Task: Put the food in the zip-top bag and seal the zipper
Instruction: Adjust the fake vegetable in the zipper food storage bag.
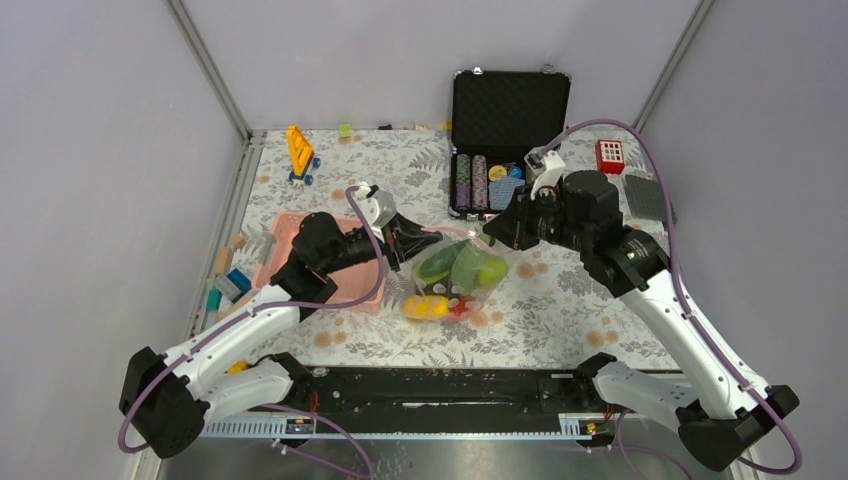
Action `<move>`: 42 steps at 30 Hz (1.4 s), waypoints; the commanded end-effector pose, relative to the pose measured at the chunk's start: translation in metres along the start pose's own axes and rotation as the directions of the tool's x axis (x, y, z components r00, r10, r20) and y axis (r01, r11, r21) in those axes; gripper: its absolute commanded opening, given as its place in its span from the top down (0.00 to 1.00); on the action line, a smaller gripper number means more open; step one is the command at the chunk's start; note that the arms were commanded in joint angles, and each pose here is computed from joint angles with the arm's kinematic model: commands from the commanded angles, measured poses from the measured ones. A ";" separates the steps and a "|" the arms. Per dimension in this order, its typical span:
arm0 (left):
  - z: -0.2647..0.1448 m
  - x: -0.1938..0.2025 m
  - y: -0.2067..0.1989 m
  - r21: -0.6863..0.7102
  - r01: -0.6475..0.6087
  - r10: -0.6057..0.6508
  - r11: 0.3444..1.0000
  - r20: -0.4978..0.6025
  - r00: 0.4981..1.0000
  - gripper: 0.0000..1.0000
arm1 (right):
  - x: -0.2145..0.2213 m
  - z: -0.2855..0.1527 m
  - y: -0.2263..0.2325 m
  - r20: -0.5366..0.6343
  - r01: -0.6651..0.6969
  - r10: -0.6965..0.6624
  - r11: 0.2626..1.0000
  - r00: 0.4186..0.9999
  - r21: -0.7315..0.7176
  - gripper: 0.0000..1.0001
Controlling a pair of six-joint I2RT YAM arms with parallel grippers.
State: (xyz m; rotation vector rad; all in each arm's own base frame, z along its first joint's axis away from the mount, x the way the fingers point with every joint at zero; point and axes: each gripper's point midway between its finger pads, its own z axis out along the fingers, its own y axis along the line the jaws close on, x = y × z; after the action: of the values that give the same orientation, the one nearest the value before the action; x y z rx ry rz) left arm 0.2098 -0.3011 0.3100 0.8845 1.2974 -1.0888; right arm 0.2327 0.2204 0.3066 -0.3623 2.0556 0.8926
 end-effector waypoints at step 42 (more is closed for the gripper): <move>-0.007 -0.066 -0.014 -0.023 -0.002 0.007 1.000 0.249 0.968 1.00 | 0.026 0.043 -0.009 0.021 0.011 -0.013 0.997 1.000 0.076 0.91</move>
State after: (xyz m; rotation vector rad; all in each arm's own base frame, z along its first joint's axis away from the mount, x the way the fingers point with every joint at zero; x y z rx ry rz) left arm 0.1982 -0.2961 0.3153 0.7598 1.3189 -1.1637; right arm 0.2764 0.2383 0.2779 -0.0842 1.9926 0.7855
